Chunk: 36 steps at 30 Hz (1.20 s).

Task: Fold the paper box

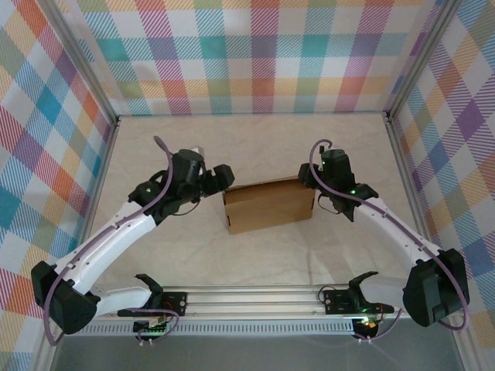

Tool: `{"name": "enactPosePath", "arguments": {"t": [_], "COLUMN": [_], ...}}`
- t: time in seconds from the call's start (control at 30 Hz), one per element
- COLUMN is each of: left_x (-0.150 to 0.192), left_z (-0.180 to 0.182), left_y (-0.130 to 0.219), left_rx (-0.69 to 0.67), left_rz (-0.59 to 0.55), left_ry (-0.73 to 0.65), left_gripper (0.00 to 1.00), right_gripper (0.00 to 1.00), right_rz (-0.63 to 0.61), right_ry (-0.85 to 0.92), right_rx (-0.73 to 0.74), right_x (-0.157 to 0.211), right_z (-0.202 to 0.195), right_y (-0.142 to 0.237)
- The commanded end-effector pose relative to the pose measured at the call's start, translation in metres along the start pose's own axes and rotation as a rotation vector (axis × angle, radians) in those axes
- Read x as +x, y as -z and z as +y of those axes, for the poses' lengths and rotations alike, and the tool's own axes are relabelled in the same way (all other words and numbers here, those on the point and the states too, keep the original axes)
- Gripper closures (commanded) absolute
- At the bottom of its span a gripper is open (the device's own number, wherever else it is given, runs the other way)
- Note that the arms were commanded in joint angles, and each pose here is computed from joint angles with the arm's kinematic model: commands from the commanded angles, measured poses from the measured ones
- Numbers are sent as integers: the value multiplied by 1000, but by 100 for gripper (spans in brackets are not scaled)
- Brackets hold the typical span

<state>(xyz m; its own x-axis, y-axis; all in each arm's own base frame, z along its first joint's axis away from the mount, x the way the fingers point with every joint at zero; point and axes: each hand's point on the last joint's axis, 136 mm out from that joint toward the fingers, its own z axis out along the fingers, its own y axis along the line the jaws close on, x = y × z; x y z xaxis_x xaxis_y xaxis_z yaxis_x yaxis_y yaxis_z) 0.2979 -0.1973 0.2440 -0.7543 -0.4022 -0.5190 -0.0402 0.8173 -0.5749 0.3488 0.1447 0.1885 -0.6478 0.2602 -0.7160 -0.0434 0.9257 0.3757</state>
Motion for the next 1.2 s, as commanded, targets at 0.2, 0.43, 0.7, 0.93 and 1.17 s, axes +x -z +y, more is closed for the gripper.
{"name": "enactPosePath", "arguments": {"t": [0.2, 0.43, 0.7, 0.93, 1.17], "left_x": [30, 67, 92, 127, 160], "left_z": [17, 48, 82, 127, 152], "left_y": [-31, -36, -39, -45, -44], "left_rx": [-38, -81, -148, -262, -321], "left_rz": [200, 265, 278, 316, 379], "left_ry": [127, 215, 270, 304, 329], "left_gripper": [44, 59, 66, 71, 70], "right_gripper": [61, 61, 61, 58, 58], "right_rz": [186, 194, 198, 204, 198], "right_ry": [22, 16, 14, 5, 6], "right_rx": [86, 93, 99, 100, 88], "right_x": [53, 58, 62, 67, 65], "right_z": [-22, -26, -29, -31, -28], "right_y": [-5, -4, -4, -3, -2]}}
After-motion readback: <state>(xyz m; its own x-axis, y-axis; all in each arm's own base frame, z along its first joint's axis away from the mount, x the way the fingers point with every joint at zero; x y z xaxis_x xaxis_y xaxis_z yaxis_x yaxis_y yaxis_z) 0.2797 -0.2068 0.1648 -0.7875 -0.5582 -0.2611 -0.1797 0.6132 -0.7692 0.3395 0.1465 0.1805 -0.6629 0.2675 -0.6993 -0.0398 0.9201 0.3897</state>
